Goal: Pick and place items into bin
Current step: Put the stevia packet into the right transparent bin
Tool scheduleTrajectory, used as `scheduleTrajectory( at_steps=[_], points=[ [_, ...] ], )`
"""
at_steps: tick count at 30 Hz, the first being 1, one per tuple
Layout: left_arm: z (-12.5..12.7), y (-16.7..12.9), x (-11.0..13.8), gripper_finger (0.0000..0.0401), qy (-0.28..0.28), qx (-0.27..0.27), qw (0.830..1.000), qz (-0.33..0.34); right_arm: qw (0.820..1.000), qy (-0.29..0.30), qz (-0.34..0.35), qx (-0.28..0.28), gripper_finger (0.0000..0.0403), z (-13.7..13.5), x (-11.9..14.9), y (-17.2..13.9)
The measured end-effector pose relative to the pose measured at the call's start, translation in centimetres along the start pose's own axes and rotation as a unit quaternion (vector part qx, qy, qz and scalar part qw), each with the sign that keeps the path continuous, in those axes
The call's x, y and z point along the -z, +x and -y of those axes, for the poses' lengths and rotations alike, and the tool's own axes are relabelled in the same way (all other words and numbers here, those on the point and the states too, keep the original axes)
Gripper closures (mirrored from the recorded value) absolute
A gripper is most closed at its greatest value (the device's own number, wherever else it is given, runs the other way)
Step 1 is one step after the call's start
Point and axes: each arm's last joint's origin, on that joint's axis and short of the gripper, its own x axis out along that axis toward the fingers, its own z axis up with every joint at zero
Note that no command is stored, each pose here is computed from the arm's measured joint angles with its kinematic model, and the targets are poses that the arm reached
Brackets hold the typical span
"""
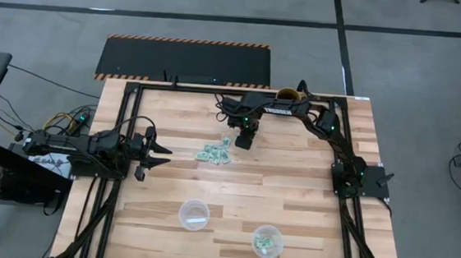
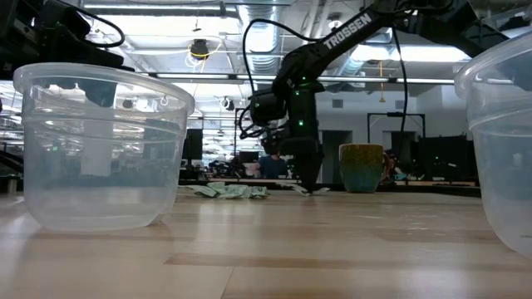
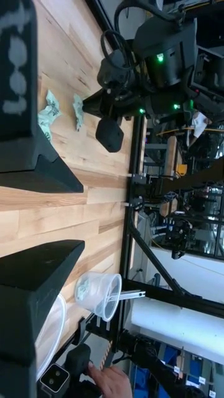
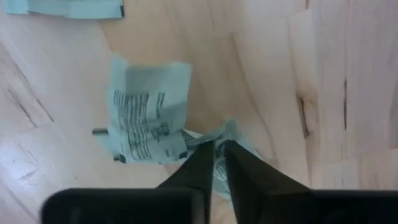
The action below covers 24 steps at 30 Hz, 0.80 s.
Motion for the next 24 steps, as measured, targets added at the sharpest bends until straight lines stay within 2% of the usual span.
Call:
scheduleTrajectory(
  at_steps=[3, 16, 24],
  points=[
    [0.0, 0.0, 0.0, 0.028, 0.0, 0.0, 1.0, 0.0, 1.0, -0.001, -0.002, 0.001, 0.0397, 0.0, -0.2, -0.6],
    [0.0, 0.0, 0.0, 0.028, 0.0, 0.0, 1.0, 0.0, 0.999, 0.002, 0.048, 0.005, 0.0401, 0.2, -1.6, -4.6],
    [0.0, 0.0, 0.0, 0.028, 0.0, 0.0, 1.0, 0.0, 1.0, 0.011, 0.03, 0.002, 0.0402, -0.6, -1.2, -6.9]
  ],
)
